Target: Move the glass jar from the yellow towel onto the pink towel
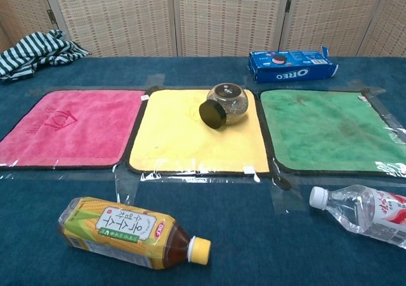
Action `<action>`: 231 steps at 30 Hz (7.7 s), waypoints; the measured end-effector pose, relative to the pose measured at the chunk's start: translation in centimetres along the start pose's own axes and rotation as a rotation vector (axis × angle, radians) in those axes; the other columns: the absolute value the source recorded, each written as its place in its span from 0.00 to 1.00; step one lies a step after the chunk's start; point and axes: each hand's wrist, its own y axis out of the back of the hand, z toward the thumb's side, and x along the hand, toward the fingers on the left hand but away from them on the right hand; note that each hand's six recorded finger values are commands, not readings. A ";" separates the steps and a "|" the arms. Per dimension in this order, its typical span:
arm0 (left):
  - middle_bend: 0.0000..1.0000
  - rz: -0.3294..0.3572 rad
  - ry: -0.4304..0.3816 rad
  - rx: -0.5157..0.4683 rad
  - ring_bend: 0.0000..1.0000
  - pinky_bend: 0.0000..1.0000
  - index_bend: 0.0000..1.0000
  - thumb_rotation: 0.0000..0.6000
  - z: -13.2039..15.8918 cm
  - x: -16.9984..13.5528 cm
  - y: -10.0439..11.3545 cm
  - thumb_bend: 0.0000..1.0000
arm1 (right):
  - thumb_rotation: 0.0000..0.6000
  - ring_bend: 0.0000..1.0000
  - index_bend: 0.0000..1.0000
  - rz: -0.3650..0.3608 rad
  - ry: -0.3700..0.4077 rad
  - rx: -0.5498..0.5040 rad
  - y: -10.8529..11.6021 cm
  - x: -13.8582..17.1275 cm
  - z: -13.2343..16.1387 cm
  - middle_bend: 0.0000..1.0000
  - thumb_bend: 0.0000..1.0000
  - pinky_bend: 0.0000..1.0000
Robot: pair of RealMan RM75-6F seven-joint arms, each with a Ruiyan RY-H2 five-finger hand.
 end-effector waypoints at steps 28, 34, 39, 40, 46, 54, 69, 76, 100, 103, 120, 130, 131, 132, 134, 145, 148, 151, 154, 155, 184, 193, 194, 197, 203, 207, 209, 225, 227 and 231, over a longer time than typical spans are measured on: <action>0.17 0.022 0.049 -0.005 0.16 0.02 0.29 1.00 -1.9 -1.5 1.4 0.83 | 1.00 0.16 0.08 0.045 0.139 0.261 -4.5 -21.9 13.5 0.09 0.12 0.12; 0.17 0.016 0.062 -0.001 0.16 0.02 0.29 1.00 -2.3 -1.6 1.4 0.83 | 1.00 0.16 0.11 0.044 0.161 0.316 -5.9 -23.7 15.6 0.10 0.13 0.14; 0.17 0.012 0.075 -0.004 0.16 0.02 0.29 1.00 -2.8 -1.7 1.4 0.83 | 1.00 0.16 0.12 0.048 0.183 0.331 -7.1 -24.7 17.6 0.10 0.12 0.14; 0.17 0.012 0.078 -0.003 0.16 0.02 0.29 1.00 -2.9 -1.8 1.4 0.83 | 1.00 0.16 0.12 0.048 0.188 0.331 -7.3 -24.9 18.1 0.10 0.12 0.14; 0.17 0.005 0.098 -0.002 0.16 0.02 0.29 1.00 -3.6 -2.1 1.3 0.83 | 1.00 0.15 0.13 0.042 0.210 0.342 -7.9 -25.7 20.1 0.10 0.09 0.14; 0.17 -0.007 0.112 -0.006 0.16 0.02 0.29 1.00 -4.3 -2.2 1.1 0.83 | 1.00 0.15 0.13 0.027 0.225 0.351 -8.0 -26.4 21.8 0.10 0.09 0.14; 0.17 -0.010 0.115 -0.013 0.16 0.02 0.29 1.00 -4.3 -2.4 1.2 0.83 | 1.00 0.17 0.13 0.053 0.357 0.317 -10.2 -25.5 27.9 0.10 0.07 0.19; 0.17 -0.008 0.117 -0.018 0.16 0.02 0.29 1.00 -4.5 -2.6 1.1 0.83 | 1.00 0.17 0.13 0.056 0.412 0.276 -11.2 -24.5 31.0 0.11 0.07 0.21; 0.17 -0.003 0.058 -0.030 0.17 0.02 0.29 1.00 -3.8 -1.1 1.6 0.83 | 1.00 0.19 0.13 -0.043 0.500 0.251 -9.7 -22.8 32.5 0.13 0.07 0.24; 0.17 0.000 0.023 -0.035 0.17 0.02 0.28 1.00 -3.2 -0.2 1.7 0.83 | 1.00 0.20 0.13 -0.065 0.501 0.244 -8.8 -22.5 31.3 0.13 0.07 0.24; 0.17 -0.054 -0.299 -0.022 0.19 0.07 0.18 1.00 3.0 7.6 2.3 0.83 | 1.00 0.20 0.13 -0.142 0.390 0.191 0.8 -13.6 18.7 0.14 0.07 0.25; 0.16 -0.157 -0.537 0.035 0.15 0.04 0.14 1.00 9.9 12.3 2.1 0.83 | 1.00 0.20 0.13 -0.178 0.213 0.169 4.4 -4.4 8.7 0.15 0.07 0.25; 0.16 -0.171 -0.564 0.042 0.15 0.03 0.13 1.00 10.8 12.8 2.0 0.83 | 1.00 0.20 0.13 -0.180 0.208 0.165 4.4 -3.9 8.4 0.15 0.07 0.25; 0.15 -0.181 -0.584 0.047 0.14 0.03 0.12 1.00 11.5 13.1 1.9 0.83 | 1.00 0.20 0.13 -0.184 0.203 0.162 4.5 -3.4 8.1 0.15 0.07 0.25; 0.14 -0.201 -0.630 0.057 0.12 0.02 0.11 1.00 13.1 14.0 1.8 0.83 | 1.00 0.20 0.13 -0.192 0.190 0.156 4.5 -2.2 7.4 0.15 0.07 0.25; 0.13 -0.302 -0.796 0.064 0.10 0.00 0.11 0.43 21.3 17.0 0.2 0.83 | 1.00 0.19 0.13 -0.196 0.159 0.131 3.7 1.6 5.3 0.15 0.07 0.25; 0.13 -0.323 -0.829 0.077 0.10 0.00 0.11 0.40 23.4 17.6 -0.7 0.83 | 1.00 0.19 0.13 -0.193 0.160 0.131 3.5 2.0 5.2 0.15 0.07 0.25; 0.13 -0.344 -0.850 0.093 0.10 0.00 0.13 0.37 25.2 18.1 -1.5 0.83 | 1.00 0.19 0.13 -0.192 0.159 0.128 3.4 2.3 5.1 0.15 0.07 0.25; 0.13 -0.365 -0.865 0.112 0.11 0.01 0.16 0.37 26.6 18.5 -2.3 0.83 | 1.00 0.20 0.13 -0.190 0.154 0.121 3.3 2.5 5.0 0.15 0.07 0.25; 0.13 -0.369 -0.869 0.122 0.11 0.01 0.16 0.38 27.2 18.8 -2.6 0.83 | 1.00 0.20 0.13 -0.189 0.152 0.120 3.2 2.5 4.9 0.15 0.07 0.25; 0.25 -0.449 -0.784 0.441 0.20 0.01 0.30 0.19 28.5 23.4 -10.5 0.83 | 1.00 0.20 0.13 -0.153 0.116 0.095 1.8 3.1 3.5 0.15 0.07 0.25; 0.30 -0.444 -0.760 0.481 0.23 0.03 0.37 0.19 26.5 23.5 -10.3 0.83 | 1.00 0.19 0.13 -0.160 0.117 0.099 1.8 3.1 3.5 0.15 0.07 0.25; 0.30 -0.445 -0.753 0.480 0.23 0.03 0.38 0.19 26.1 23.5 -10.2 0.83 | 1.00 0.19 0.13 -0.161 0.116 0.102 1.8 3.1 3.5 0.15 0.07 0.25; 0.30 -0.445 -0.736 0.487 0.24 0.03 0.41 0.20 25.0 23.5 -9.9 0.83 | 1.00 0.19 0.13 -0.165 0.114 0.107 1.8 3.1 3.4 0.15 0.07 0.25; 0.31 -0.446 -0.703 0.512 0.24 0.03 0.45 0.20 22.7 23.6 -9.5 0.83 | 1.00 0.19 0.13 -0.169 0.117 0.104 1.8 3.2 3.5 0.15 0.07 0.25; 0.31 -0.450 -0.676 0.526 0.25 0.03 0.46 0.20 20.9 23.5 -9.3 0.83 | 1.00 0.19 0.13 -0.174 0.113 0.100 1.9 3.3 3.4 0.15 0.07 0.25; 0.32 -0.454 -0.661 0.532 0.25 0.03 0.46 0.19 19.9 23.5 -9.3 0.83 | 1.00 0.19 0.13 -0.175 0.113 0.097 1.9 3.3 3.4 0.15 0.07 0.25; 0.32 -0.454 -0.549 0.532 0.26 0.04 0.47 0.19 14.8 24.0 -8.4 0.83 | 1.00 0.19 0.13 -0.186 0.108 0.099 2.1 3.7 3.5 0.15 0.07 0.25; 0.32 -0.454 -0.540 0.500 0.25 0.04 0.45 0.19 14.9 23.9 -8.2 0.83 | 1.00 0.19 0.13 -0.186 0.106 0.100 2.2 3.7 3.4 0.15 0.07 0.25; 0.31 -0.462 -0.513 0.368 0.22 0.04 0.34 0.21 15.4 23.6 -7.5 0.83 | 1.00 0.19 0.13 -0.191 0.098 0.103 2.6 3.9 3.0 0.15 0.07 0.25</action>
